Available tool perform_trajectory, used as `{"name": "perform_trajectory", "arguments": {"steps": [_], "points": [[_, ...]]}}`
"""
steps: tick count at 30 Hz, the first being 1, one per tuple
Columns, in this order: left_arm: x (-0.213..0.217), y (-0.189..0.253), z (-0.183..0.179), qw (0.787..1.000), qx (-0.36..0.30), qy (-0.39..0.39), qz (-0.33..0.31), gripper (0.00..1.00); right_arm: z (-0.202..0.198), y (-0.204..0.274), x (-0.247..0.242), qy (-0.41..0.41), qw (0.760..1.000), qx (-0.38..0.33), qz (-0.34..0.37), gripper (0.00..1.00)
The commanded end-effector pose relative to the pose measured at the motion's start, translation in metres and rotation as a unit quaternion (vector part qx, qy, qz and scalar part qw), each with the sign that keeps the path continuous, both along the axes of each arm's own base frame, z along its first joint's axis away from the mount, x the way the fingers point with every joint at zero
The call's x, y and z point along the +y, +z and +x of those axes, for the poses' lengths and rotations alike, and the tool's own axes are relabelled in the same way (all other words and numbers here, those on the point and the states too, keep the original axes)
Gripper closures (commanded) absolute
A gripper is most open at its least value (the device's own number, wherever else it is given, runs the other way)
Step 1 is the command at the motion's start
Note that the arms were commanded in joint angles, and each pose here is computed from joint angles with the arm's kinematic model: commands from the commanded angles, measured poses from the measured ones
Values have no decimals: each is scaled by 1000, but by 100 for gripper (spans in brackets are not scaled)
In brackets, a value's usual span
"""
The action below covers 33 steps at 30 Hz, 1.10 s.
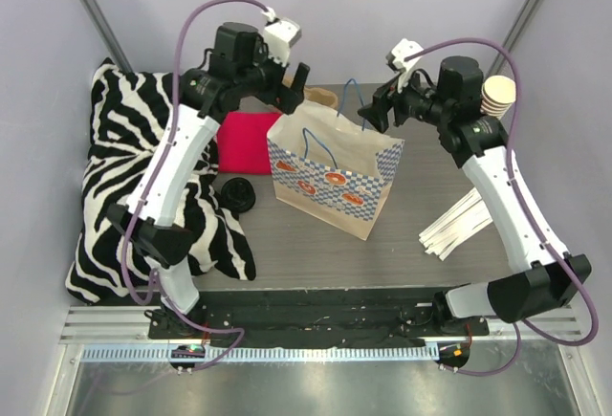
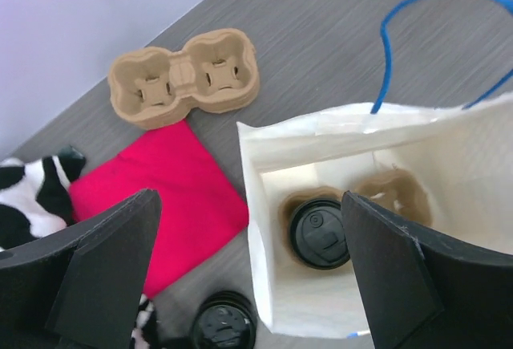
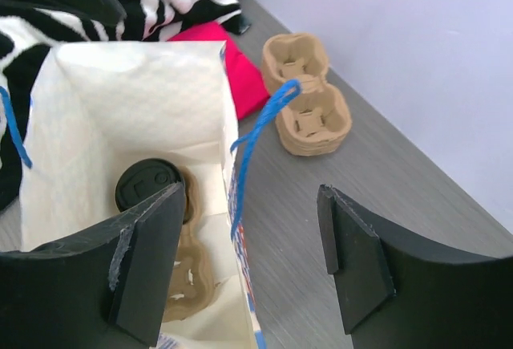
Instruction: Pack the takeout coffee
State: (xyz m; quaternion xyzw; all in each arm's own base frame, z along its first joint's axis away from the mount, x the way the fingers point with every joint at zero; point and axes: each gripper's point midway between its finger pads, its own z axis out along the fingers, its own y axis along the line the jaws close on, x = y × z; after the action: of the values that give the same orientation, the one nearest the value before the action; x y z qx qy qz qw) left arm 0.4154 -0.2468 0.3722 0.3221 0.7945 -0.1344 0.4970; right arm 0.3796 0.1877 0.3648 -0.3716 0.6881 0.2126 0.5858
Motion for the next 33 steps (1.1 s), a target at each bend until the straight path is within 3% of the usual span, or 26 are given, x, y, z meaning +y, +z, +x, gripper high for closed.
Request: {"name": "perform_trajectory", "arguments": {"steps": [1,8,11,18,21,22,25,29,33], "points": [[42,58,0,988,-13,78,-131,0,-19,62,-31,-83,995,-38,26,25],[77,46,-25,984,4,104,-147,0,-65,13,-110,-255,959,119,-18,27],[95,40,-39,979,17,117,-169,0,-85,-22,-145,-322,929,183,-18,27],[126,12,-64,959,70,155,-228,0,-117,-101,-208,-467,828,310,-17,31],[131,1,-75,954,82,162,-238,0,-126,-129,-232,-516,780,353,-12,34],[132,-7,-76,952,86,167,-241,0,-131,-142,-251,-549,751,366,-17,34],[137,-15,-81,946,89,179,-255,1,-138,-162,-273,-583,708,398,-8,41],[139,-29,-82,939,106,189,-266,0,-140,-177,-290,-600,681,420,6,53],[137,-36,-75,934,116,192,-279,0,-140,-199,-309,-614,654,441,13,58]]}}
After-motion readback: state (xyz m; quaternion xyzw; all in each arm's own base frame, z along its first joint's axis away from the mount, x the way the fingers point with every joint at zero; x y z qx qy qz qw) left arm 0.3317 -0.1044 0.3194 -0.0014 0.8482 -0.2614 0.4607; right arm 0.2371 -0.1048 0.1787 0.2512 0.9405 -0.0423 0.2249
